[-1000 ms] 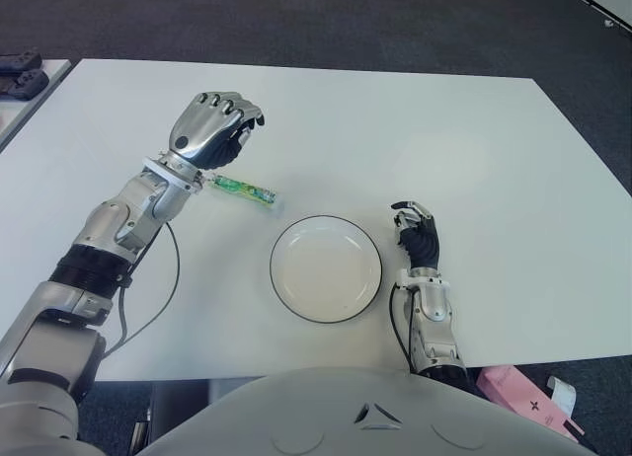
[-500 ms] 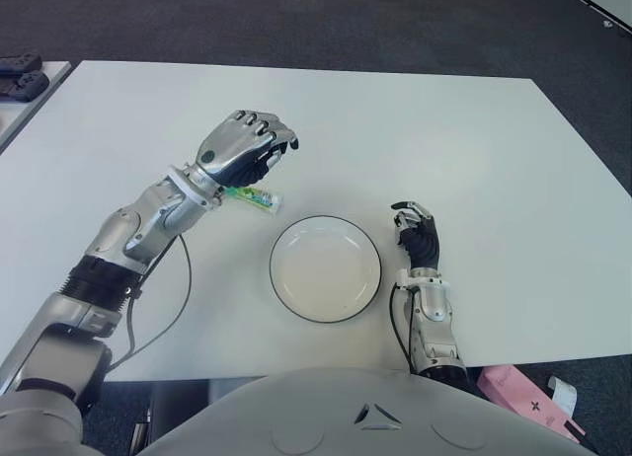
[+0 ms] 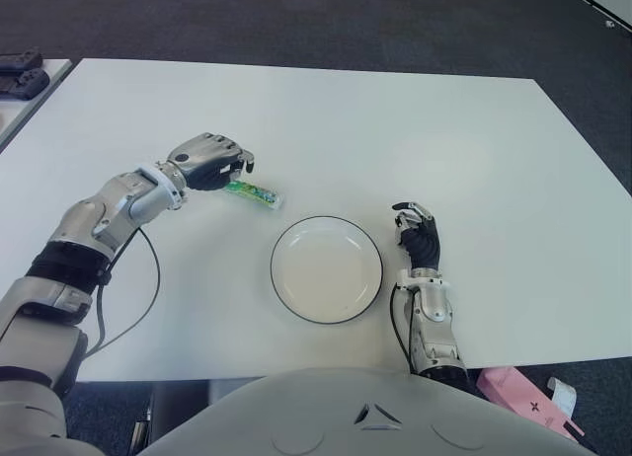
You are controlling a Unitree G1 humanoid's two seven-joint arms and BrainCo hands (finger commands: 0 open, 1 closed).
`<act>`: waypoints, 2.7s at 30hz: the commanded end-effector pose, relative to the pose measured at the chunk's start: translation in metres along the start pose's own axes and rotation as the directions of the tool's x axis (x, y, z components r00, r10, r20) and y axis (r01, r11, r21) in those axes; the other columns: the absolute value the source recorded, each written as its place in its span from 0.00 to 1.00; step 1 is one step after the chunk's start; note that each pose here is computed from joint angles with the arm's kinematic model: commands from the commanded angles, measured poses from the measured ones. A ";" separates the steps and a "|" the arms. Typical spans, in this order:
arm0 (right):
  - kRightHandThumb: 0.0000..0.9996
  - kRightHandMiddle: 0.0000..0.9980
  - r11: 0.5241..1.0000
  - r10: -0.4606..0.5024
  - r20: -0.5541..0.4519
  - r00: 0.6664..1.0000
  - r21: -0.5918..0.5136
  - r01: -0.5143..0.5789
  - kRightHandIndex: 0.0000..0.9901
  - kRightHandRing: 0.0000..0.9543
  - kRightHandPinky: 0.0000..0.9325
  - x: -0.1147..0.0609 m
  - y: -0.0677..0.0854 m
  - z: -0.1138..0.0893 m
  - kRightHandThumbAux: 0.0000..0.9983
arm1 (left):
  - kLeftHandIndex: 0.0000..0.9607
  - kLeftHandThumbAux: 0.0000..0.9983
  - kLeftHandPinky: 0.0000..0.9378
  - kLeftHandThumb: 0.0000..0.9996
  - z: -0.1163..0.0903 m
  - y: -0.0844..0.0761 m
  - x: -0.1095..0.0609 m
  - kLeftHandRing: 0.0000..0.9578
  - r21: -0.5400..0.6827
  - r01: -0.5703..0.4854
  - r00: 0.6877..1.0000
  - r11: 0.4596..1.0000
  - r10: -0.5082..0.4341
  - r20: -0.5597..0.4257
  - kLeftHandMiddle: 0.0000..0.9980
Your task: Put the toothpaste on the table into the plate.
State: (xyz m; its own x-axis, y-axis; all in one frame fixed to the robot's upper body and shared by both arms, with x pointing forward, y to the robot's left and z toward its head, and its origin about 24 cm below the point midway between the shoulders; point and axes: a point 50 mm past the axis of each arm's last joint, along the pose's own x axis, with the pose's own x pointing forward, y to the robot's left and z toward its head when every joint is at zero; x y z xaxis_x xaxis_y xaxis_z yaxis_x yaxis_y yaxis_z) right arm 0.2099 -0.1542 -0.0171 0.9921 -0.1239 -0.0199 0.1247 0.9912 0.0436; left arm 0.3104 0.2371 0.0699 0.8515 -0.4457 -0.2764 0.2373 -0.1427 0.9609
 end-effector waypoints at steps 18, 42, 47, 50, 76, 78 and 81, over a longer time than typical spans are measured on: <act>0.70 0.91 1.000 -0.010 -0.007 1.000 -0.002 0.010 0.44 0.93 0.94 -0.002 0.000 0.000 0.73 | 0.00 0.25 0.15 0.59 -0.021 -0.012 -0.007 0.09 0.067 0.095 0.991 0.993 -0.088 -0.101 0.09; 0.70 0.91 1.000 -0.021 -0.008 1.000 0.007 0.021 0.44 0.93 0.94 -0.006 0.000 0.002 0.73 | 0.00 0.13 0.04 0.52 -0.030 -0.040 -0.006 0.03 0.051 0.242 0.964 0.969 -0.234 -0.128 0.05; 0.70 0.90 1.000 -0.023 -0.016 1.000 0.005 0.023 0.44 0.93 0.93 -0.007 0.000 0.001 0.73 | 0.00 0.12 0.05 0.52 -0.030 -0.040 -0.008 0.04 0.072 0.267 0.960 0.961 -0.259 -0.103 0.06; 0.70 0.91 1.000 -0.026 -0.018 0.999 0.002 0.026 0.44 0.93 0.94 -0.008 0.000 0.001 0.73 | 0.00 0.11 0.08 0.53 -0.030 -0.040 -0.009 0.05 0.089 0.287 0.956 0.954 -0.280 -0.088 0.07; 0.70 0.91 1.000 -0.018 -0.022 1.000 0.000 0.018 0.44 0.93 0.94 -0.015 -0.003 0.002 0.73 | 0.00 0.11 0.12 0.53 -0.019 -0.055 -0.006 0.07 0.156 0.363 0.931 0.918 -0.363 -0.031 0.07; 0.70 0.91 1.000 -0.018 -0.023 1.000 0.000 0.018 0.44 0.93 0.94 -0.016 -0.003 0.002 0.73 | 0.00 0.13 0.12 0.53 -0.018 -0.056 -0.006 0.06 0.153 0.366 0.930 0.918 -0.367 -0.027 0.07; 0.70 0.91 1.000 -0.018 -0.027 0.999 -0.001 0.018 0.44 0.93 0.94 -0.017 -0.004 0.002 0.73 | 0.00 0.16 0.13 0.53 -0.016 -0.057 -0.004 0.06 0.152 0.371 0.928 0.916 -0.372 -0.021 0.06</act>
State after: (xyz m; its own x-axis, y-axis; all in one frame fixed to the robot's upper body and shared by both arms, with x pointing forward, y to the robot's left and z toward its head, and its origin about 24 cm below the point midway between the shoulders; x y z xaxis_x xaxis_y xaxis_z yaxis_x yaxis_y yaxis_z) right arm 0.1952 -0.1577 -0.0123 0.9901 -0.1394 -0.0179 0.1400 0.9895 0.0362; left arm 0.3045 0.2700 0.0277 0.7501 -0.3242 -0.5764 0.4389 -0.4078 0.8006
